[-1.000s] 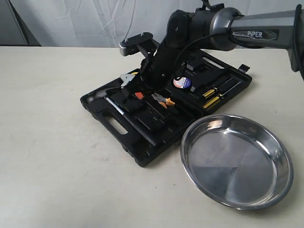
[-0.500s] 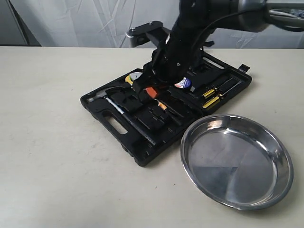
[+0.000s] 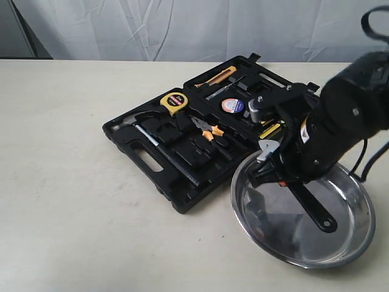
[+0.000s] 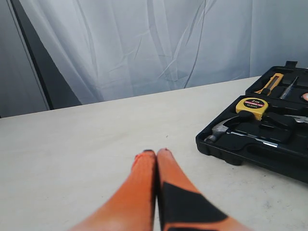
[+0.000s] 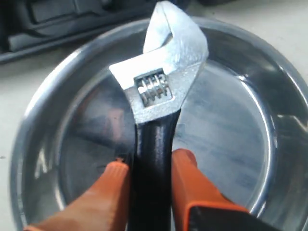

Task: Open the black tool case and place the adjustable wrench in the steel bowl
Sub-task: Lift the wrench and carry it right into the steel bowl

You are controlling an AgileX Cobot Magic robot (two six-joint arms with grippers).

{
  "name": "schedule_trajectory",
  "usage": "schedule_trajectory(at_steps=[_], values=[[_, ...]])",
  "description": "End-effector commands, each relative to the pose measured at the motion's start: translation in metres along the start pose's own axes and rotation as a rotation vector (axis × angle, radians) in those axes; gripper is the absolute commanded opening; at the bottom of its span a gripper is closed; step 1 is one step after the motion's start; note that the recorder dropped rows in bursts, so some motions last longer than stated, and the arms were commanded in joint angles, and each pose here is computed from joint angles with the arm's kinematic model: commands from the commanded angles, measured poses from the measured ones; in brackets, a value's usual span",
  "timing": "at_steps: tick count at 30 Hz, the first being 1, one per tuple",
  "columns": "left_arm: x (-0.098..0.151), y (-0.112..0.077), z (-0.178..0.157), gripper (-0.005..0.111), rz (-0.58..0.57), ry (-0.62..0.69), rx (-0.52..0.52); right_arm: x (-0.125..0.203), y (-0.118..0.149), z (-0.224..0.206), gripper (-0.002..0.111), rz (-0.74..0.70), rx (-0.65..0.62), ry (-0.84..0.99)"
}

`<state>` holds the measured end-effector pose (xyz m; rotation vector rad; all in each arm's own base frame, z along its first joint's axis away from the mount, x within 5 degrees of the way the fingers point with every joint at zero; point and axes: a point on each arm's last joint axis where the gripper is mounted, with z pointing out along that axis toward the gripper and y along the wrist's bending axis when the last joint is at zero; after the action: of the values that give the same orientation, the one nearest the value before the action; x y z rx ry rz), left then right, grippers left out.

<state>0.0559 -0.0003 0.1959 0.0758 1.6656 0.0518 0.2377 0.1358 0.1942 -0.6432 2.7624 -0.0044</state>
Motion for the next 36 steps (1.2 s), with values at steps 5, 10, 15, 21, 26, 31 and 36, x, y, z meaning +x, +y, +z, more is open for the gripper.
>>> schedule_trajectory(at_steps=[5,10,15,21,26,31,36], values=[[-0.001,0.0,0.0,0.0,-0.002,-0.005,0.001,0.002,-0.031,0.033,-0.001,0.114,0.054,-0.044],[-0.001,0.0,0.0,0.0,-0.002,-0.005,0.001,0.007,-0.034,0.053,-0.001,0.169,0.029,0.031],[-0.001,0.0,0.0,0.0,-0.002,-0.005,0.001,0.012,-0.033,0.072,-0.001,0.168,0.025,0.093],[-0.001,0.0,0.0,0.0,-0.002,-0.003,0.001,0.015,-0.033,0.076,-0.001,0.164,0.03,0.127],[-0.001,0.0,0.0,0.0,-0.002,-0.003,0.001,0.016,-0.033,0.076,0.021,0.156,0.032,0.141],[-0.001,0.0,0.0,0.0,-0.002,-0.003,0.001,0.015,-0.033,0.064,0.047,0.167,0.032,0.121],[-0.001,0.0,0.0,0.0,-0.002,-0.003,0.001,0.014,-0.035,0.036,0.041,0.191,0.028,0.074]])
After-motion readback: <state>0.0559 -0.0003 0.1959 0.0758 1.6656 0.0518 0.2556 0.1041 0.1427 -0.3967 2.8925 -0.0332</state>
